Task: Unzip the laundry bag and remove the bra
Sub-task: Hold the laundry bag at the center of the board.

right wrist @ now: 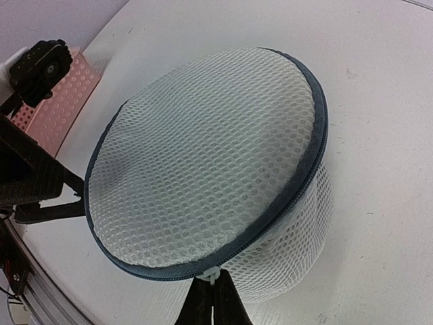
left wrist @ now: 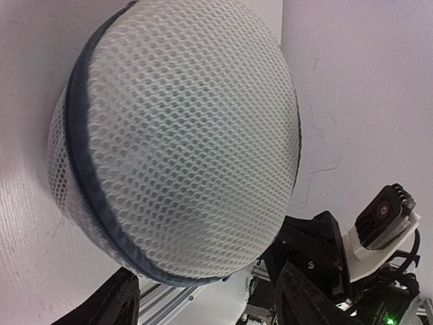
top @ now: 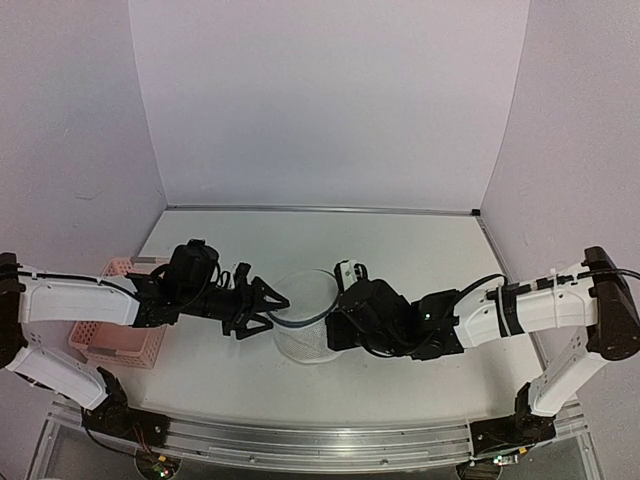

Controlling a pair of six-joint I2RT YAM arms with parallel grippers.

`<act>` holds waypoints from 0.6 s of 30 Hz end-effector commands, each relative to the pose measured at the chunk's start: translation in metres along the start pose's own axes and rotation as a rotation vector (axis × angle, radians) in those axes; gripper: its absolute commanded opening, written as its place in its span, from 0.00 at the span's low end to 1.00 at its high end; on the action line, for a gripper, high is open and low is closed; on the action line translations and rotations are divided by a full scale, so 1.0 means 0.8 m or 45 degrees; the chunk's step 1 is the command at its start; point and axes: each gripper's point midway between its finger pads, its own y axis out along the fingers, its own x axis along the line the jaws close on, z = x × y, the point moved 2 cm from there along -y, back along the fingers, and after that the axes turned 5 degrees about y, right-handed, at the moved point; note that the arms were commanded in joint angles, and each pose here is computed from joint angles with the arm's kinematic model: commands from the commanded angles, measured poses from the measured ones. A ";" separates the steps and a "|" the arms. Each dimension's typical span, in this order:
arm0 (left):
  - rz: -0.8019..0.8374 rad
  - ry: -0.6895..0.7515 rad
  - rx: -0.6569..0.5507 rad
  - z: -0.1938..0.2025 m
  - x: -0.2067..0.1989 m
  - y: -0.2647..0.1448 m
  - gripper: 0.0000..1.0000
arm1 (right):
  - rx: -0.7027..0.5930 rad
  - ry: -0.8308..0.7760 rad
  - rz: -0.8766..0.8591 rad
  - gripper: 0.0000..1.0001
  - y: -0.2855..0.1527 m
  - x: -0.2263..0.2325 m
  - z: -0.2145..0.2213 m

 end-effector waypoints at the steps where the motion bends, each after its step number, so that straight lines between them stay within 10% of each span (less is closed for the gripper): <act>1: 0.185 -0.080 -0.101 -0.012 -0.049 0.009 0.71 | -0.061 0.039 -0.025 0.00 -0.008 0.012 -0.016; 18: 0.212 -0.282 -0.057 0.018 -0.044 0.053 0.71 | -0.098 0.053 -0.036 0.00 -0.017 0.009 -0.017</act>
